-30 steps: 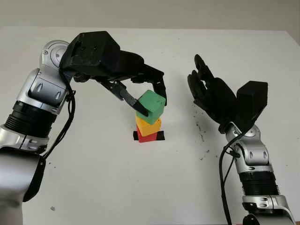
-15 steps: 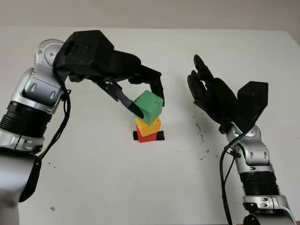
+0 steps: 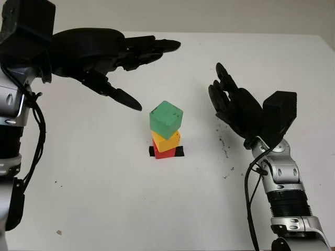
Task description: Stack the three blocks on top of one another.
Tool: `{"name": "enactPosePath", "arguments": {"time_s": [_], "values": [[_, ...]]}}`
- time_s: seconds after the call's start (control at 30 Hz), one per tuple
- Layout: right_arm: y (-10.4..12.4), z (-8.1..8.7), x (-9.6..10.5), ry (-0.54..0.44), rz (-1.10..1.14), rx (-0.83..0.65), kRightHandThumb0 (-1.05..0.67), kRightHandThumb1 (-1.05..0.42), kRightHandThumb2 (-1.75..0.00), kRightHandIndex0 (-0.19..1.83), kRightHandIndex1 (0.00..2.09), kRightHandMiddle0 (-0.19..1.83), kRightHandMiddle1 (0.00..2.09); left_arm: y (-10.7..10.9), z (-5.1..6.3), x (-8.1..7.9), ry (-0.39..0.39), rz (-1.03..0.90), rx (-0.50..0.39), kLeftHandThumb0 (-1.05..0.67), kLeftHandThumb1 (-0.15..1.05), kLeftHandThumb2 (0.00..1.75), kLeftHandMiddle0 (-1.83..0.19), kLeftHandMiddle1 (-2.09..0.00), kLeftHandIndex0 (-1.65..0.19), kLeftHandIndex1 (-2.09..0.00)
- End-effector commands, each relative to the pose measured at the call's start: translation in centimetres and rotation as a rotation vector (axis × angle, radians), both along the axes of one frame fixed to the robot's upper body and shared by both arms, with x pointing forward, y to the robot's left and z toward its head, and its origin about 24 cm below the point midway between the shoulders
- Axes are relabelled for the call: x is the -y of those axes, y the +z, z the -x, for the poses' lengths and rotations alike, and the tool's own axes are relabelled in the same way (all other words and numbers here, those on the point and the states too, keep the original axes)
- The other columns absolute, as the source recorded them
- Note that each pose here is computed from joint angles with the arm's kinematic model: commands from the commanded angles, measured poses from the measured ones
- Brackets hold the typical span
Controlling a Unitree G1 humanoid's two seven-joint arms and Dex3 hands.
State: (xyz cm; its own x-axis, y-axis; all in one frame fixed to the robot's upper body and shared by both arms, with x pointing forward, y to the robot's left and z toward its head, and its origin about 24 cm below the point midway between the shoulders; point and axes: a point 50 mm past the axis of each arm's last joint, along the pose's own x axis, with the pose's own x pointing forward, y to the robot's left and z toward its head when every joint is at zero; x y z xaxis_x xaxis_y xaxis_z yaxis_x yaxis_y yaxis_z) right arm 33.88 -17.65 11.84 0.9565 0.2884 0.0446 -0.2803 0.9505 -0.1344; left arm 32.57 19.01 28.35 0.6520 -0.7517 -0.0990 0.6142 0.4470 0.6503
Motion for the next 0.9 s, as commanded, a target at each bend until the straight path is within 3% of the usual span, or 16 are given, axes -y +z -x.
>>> {"name": "enactPosePath", "arguments": {"time_s": [0.0,0.1,0.23,0.43,0.6,0.87], "values": [[0.4,-0.2,-0.1,0.007,-0.021,0.004,-0.62,-1.05,-0.57,-0.19,0.00,-0.19,0.03,0.3,0.5,-0.6,0.048,0.110,0.065,-0.90,0.93,0.08,0.19,0.00,0.19,0.00],[0.3,-0.2,-0.1,0.008,-0.020,0.002,-0.60,-1.05,-0.60,-0.19,0.00,-0.19,0.00,-0.6,0.8,-1.7,0.145,0.313,0.119,-0.95,1.03,0.25,0.19,0.00,0.19,0.00],[0.2,-0.3,-0.2,-0.001,-0.014,0.009,-0.59,-1.05,-0.65,-0.19,0.00,-0.19,0.00,-3.3,1.2,-3.0,0.303,0.590,0.098,-0.88,1.05,0.57,0.19,0.00,0.19,0.00],[0.4,-0.6,-0.5,-0.019,-0.090,0.047,-0.62,-1.05,-0.65,-0.19,0.00,-0.19,0.00,-7.7,1.6,-4.2,0.482,0.767,0.061,-0.81,1.05,0.62,0.19,0.00,0.19,0.00],[0.1,-0.9,-0.8,-0.049,-0.156,0.060,-0.63,-1.05,-0.66,-0.19,0.00,-0.19,0.00,-11.1,2.0,-4.8,0.608,0.786,0.065,-0.80,1.05,0.65,0.19,0.00,0.19,0.00],[-0.6,-0.6,-0.6,-0.115,-0.244,0.060,-0.65,-1.05,-0.72,-0.19,0.00,-0.19,0.00,-15.5,3.2,-4.7,0.674,0.817,0.045,-0.77,1.05,0.72,0.19,0.00,0.19,0.00]]}}
